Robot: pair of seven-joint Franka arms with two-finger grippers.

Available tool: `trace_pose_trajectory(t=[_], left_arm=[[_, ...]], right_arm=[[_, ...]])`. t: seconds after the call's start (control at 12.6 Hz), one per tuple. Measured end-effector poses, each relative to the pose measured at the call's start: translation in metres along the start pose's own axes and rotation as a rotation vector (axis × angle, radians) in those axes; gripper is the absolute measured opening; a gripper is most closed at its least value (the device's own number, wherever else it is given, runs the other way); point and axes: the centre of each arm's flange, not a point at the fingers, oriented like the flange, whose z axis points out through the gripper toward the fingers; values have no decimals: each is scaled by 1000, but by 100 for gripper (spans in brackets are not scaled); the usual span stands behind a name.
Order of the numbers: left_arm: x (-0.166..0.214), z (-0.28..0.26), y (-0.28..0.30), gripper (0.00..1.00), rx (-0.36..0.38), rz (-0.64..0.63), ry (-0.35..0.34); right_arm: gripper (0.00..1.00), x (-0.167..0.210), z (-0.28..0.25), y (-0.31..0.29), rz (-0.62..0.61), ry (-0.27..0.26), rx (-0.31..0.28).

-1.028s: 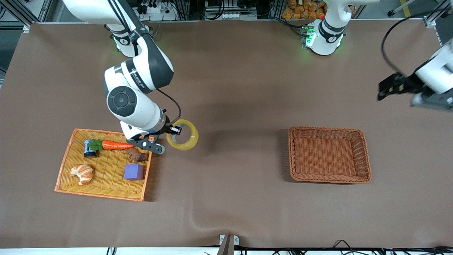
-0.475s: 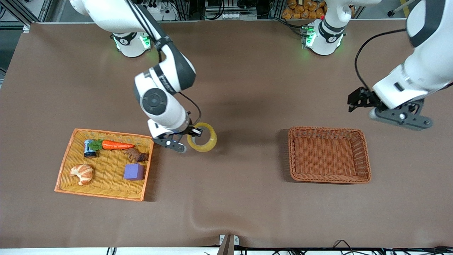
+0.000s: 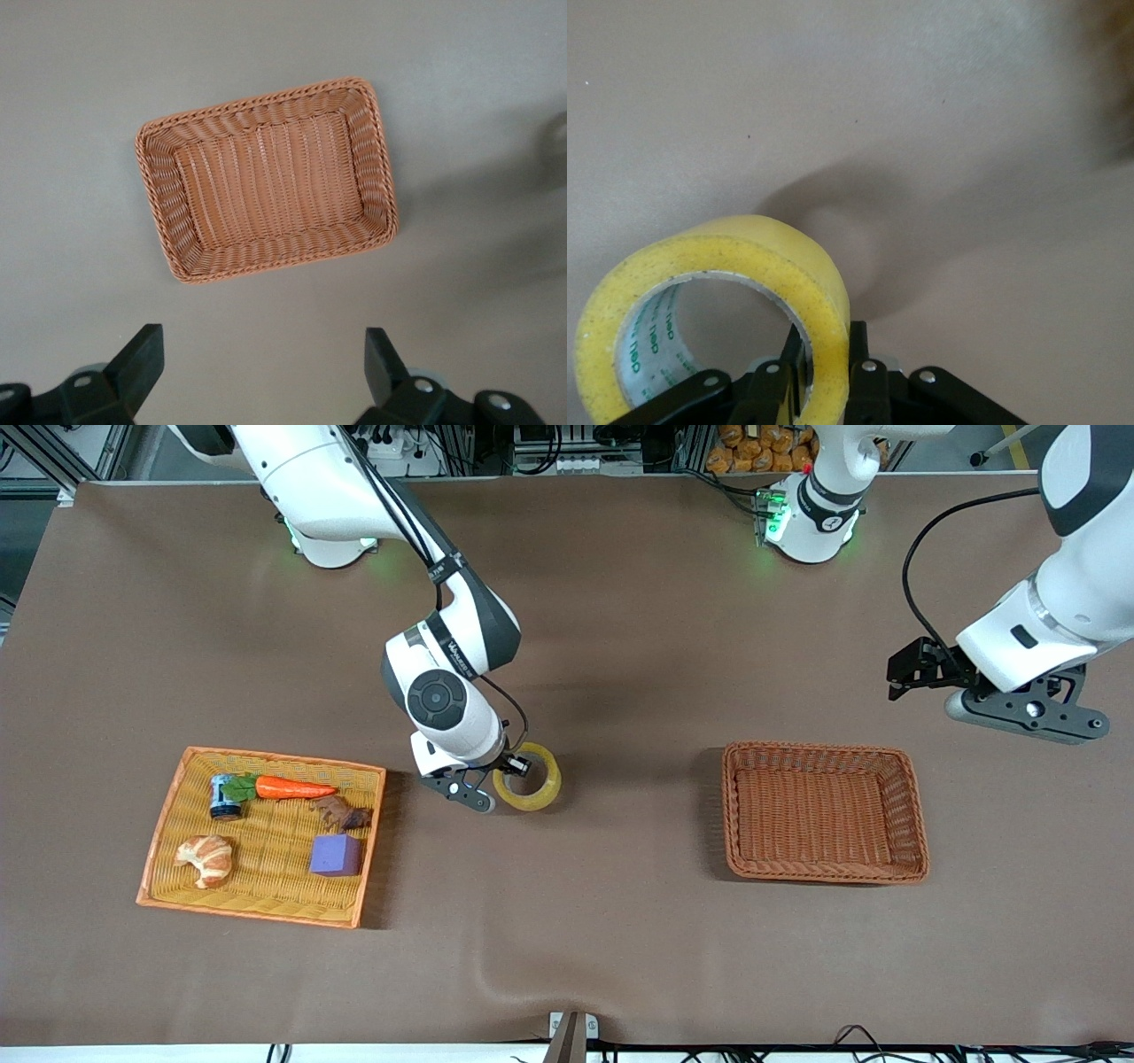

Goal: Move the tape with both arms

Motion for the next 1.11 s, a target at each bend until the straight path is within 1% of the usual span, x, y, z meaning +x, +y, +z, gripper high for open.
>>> trace_pose_trajectory(t=[0.24, 0.32, 0.4, 0.55, 0.63, 0.71, 0.87, 0.95, 1.11], left_arm=[[9, 18, 10, 100, -3, 18, -20], [16, 24, 15, 100, -4, 25, -11], [23, 32, 25, 100, -9, 27, 3], [42, 64, 64, 100, -24, 7, 2], [54, 86, 89, 100, -28, -24, 10], [64, 107, 111, 100, -35, -67, 19], [79, 147, 155, 100, -50, -152, 39], [84, 164, 178, 100, -59, -189, 53], [88, 201, 232, 100, -80, -263, 79]], right_arm=[[22, -12, 17, -12, -6, 12, 27], [22, -16, 22, -15, -9, 16, 34], [29, -19, 27, -17, -12, 19, 37], [51, -21, 26, -19, 3, 20, 40], [62, -17, 23, -19, 9, 26, 44], [73, -10, 17, -17, 18, 36, 50], [97, 21, -8, 0, 5, 42, 43], [100, 43, -26, 17, -34, 35, 33], [100, 96, -63, 62, -122, 28, 32]])
